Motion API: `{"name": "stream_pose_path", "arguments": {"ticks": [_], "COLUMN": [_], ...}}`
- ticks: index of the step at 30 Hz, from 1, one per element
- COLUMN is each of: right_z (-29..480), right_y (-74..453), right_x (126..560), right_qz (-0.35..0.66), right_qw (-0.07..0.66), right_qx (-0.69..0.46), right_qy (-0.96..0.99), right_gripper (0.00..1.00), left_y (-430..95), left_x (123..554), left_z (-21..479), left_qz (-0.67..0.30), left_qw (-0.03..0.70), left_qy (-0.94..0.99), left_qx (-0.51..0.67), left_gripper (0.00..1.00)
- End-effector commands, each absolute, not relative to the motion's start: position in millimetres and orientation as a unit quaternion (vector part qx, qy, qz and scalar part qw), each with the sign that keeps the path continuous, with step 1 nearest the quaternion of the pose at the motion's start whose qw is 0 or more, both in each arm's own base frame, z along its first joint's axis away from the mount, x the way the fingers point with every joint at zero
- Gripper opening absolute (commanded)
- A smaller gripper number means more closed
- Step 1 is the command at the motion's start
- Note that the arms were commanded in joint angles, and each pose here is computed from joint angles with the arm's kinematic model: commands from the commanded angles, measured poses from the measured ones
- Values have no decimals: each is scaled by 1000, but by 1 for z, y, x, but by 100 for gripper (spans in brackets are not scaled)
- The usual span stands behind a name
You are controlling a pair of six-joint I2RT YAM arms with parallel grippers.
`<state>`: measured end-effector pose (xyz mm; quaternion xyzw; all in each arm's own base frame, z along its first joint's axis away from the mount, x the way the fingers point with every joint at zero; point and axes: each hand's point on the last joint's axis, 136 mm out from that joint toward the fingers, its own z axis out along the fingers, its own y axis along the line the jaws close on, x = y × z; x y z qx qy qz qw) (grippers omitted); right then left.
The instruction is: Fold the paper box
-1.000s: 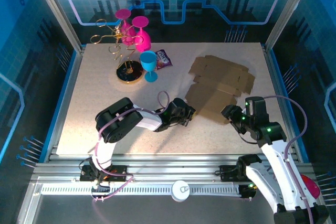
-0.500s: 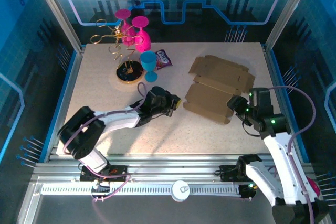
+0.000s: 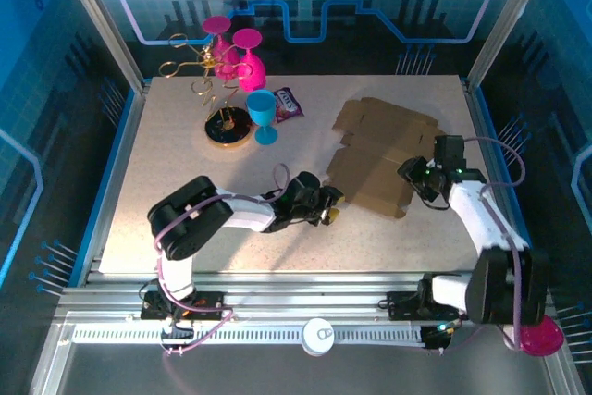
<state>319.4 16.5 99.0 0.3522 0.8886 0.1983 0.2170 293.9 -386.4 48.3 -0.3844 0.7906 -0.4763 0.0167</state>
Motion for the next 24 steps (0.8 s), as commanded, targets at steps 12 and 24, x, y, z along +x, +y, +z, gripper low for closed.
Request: {"name": "stream_pose_path", "arguments": {"ticks": [12, 24], "right_z": [23, 28], "right_y": [34, 79], "right_x": [352, 310], "right_qz": [251, 295], "right_qw": [82, 12], "right_qx": [357, 378], "right_qy": [896, 877], "right_gripper": [39, 34], "left_y": [-405, -373], "left_x": [317, 325], "left_z": [40, 34], "left_qz": [-512, -497], "left_qw": [52, 102], "left_qy": [752, 754], "left_qx": [-411, -418], "left_gripper": [49, 49]}}
